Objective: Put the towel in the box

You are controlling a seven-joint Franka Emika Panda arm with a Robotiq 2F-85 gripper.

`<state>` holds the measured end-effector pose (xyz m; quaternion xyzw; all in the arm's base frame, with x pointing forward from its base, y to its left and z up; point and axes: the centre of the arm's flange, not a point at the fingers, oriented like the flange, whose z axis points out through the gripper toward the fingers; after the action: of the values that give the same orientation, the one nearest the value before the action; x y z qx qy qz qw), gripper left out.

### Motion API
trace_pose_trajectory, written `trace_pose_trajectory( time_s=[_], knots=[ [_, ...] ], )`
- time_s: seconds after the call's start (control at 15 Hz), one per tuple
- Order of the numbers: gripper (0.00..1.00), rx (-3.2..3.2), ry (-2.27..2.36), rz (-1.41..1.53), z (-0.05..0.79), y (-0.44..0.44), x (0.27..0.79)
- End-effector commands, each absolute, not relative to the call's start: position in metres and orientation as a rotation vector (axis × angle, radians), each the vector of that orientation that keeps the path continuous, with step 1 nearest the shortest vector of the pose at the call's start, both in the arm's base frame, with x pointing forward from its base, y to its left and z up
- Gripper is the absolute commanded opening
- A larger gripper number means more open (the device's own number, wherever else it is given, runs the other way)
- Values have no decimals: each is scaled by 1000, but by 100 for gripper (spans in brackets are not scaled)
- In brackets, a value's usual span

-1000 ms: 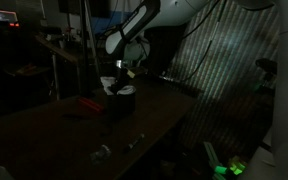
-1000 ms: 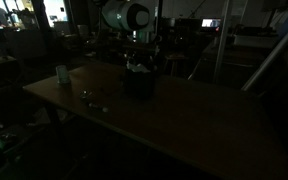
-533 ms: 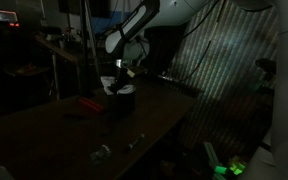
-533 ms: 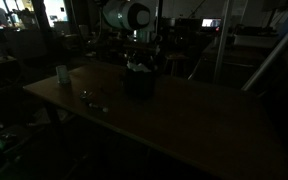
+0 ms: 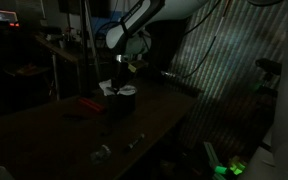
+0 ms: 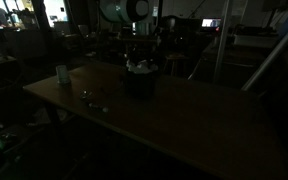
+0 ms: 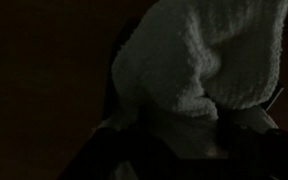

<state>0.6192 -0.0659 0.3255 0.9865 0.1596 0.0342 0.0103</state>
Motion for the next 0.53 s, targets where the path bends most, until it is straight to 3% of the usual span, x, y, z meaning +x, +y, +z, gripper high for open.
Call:
trace_pose_trajectory(
  time_s=[0.0,0.33,0.47],
  knots=[
    [98,3027,494,147,350,-58,604],
    [100,2980,490,183,373,-54,598],
    [75,2961,480,199,381,-55,596]
  ],
)
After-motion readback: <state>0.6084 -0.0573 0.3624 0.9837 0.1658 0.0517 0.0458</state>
